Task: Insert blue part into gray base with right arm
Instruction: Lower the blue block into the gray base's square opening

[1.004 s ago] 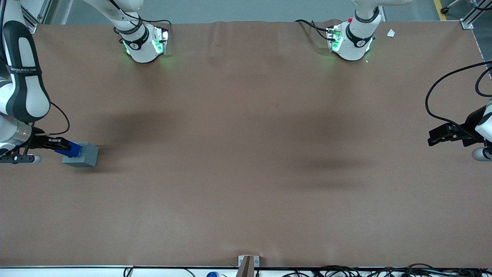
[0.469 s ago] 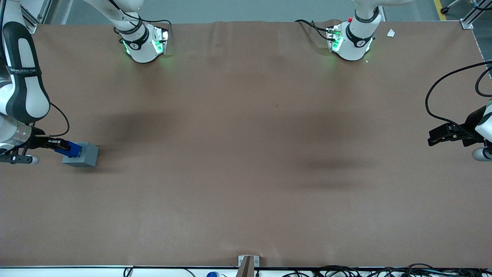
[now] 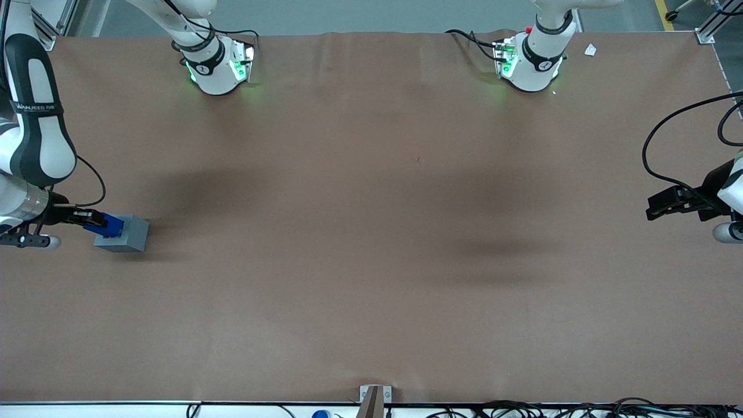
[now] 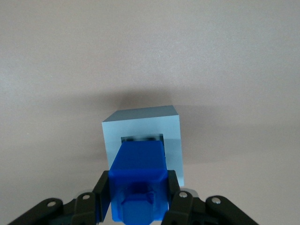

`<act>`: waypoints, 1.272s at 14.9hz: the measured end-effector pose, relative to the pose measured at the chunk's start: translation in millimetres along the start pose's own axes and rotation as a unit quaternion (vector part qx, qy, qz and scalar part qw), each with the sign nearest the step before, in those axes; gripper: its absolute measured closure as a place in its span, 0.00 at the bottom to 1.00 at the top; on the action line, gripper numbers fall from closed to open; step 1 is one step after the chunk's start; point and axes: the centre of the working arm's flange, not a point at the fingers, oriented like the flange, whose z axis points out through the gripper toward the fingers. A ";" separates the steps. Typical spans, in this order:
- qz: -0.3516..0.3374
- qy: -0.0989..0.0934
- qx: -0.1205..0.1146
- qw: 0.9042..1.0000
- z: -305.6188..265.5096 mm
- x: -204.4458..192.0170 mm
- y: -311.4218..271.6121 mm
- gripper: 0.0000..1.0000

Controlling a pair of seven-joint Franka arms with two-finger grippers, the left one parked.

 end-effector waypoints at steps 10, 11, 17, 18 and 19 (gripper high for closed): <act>-0.017 -0.005 -0.007 1.000 4.9 0.6 -1.1 0.49; -0.018 -0.005 -0.007 1.000 5.0 0.9 -2.0 0.49; -0.020 -0.005 -0.007 1.000 5.0 1.5 -3.7 0.49; -0.020 -0.004 -0.007 1.000 5.1 1.6 -3.7 0.49; -0.020 -0.005 -0.007 1.000 5.2 1.6 -3.7 0.49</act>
